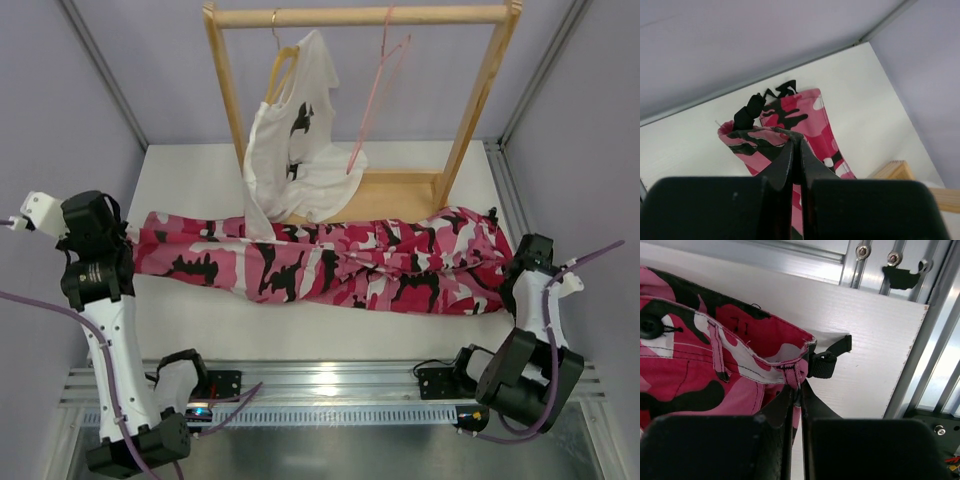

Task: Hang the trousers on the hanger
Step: Fold the trousers

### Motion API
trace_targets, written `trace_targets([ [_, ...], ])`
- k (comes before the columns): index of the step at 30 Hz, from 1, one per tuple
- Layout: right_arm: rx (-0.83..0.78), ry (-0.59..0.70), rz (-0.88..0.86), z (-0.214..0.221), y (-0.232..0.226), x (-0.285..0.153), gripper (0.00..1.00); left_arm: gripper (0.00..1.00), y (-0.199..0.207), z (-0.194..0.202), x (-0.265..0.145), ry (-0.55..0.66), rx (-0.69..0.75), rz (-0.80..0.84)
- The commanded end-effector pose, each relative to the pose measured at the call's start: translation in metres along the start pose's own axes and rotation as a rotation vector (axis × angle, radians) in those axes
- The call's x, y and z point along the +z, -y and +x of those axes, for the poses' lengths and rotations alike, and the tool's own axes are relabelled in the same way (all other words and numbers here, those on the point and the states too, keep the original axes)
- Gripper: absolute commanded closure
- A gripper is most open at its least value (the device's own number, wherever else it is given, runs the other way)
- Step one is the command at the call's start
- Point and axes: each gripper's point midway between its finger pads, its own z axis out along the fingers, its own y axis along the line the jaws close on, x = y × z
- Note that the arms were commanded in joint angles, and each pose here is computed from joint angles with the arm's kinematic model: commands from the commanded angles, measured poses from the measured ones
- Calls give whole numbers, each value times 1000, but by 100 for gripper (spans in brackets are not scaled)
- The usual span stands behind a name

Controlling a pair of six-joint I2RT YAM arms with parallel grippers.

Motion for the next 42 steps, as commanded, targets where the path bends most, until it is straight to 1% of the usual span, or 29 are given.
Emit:
trace_targets([
  [1, 27, 86, 19, -35, 4, -9, 96, 100, -16, -34, -6, 175, -80, -27],
  [2, 27, 68, 46, -39, 11, -3, 96, 100, -13, -41, -19, 227, -119, 42],
  [3, 33, 63, 48, -44, 12, 0, 96, 99, -10, -35, -12, 239, -132, 71],
  [6, 71, 5, 73, -51, 23, 13, 96, 100, -16, -33, -11, 215, -116, 36],
  [8, 98, -28, 57, -46, 22, 14, 96, 100, -17, -37, -15, 222, -115, 31],
  [10, 124, -26, 37, -47, 19, 14, 96, 100, -16, -43, -20, 237, -134, 35],
  [11, 127, -27, 38, -48, 19, 14, 96, 100, -16, -45, -20, 240, -142, 26],
  [13, 146, -28, 53, -51, 22, 12, 96, 100, -19, -52, -14, 243, -148, -41],
  [14, 152, -23, 49, -52, 22, 11, 96, 100, -25, -47, -11, 215, -124, -87],
  [15, 158, -19, 51, -54, 23, 10, 96, 100, -34, -48, -8, 215, -113, -148],
  [16, 160, -7, 56, -57, 25, 10, 96, 99, -37, -39, 7, 172, -78, -209],
  [17, 165, 1, 69, -59, 28, 9, 96, 100, -50, -30, 4, 119, -30, -278],
  [19, 167, 13, 111, -62, 38, 7, 96, 100, -67, -19, 10, 77, 28, -373],
  [20, 170, 17, 110, -63, 39, 5, 96, 100, -75, -8, 16, 55, 75, -396],
  [21, 174, 9, 109, -61, 40, 2, 96, 100, -81, -4, 19, 57, 89, -412],
  [23, 177, 2, 57, -60, 34, -5, 96, 100, -93, 9, 24, 36, 102, -430],
  [24, 174, 4, 45, -63, 32, -12, 96, 100, -97, 9, 28, 32, 84, -436],
  [25, 179, 11, 28, -66, 31, -17, 96, 100, -95, 17, 31, -11, 73, -408],
  [26, 196, 48, 4, -78, 28, -28, 96, 100, -93, 26, 36, -56, 60, -400],
  [28, 205, 77, 4, -85, 32, -41, 96, 100, -91, 48, 45, -151, 62, -372],
  [29, 217, 112, -10, -95, 32, -55, 97, 100, -96, 60, 52, -186, 69, -401],
  [31, 215, 122, -1, -96, 39, -68, 96, 99, -101, 77, 59, -252, 96, -423],
  [33, 218, 195, 24, -108, 51, -84, 96, 100, -105, 85, 68, -285, 127, -451],
  [35, 217, 258, 66, -119, 63, -95, 96, 99, -109, 82, 75, -262, 145, -483],
  [36, 214, 273, 67, -120, 66, -98, 96, 100, -113, 87, 81, -272, 163, -500],
  [39, 201, 252, 27, -114, 60, -97, 96, 100, -118, 100, 90, -314, 212, -510],
  [42, 210, 254, -25, -112, 53, -98, 96, 100, -128, 127, 101, -411, 263, -540],
])
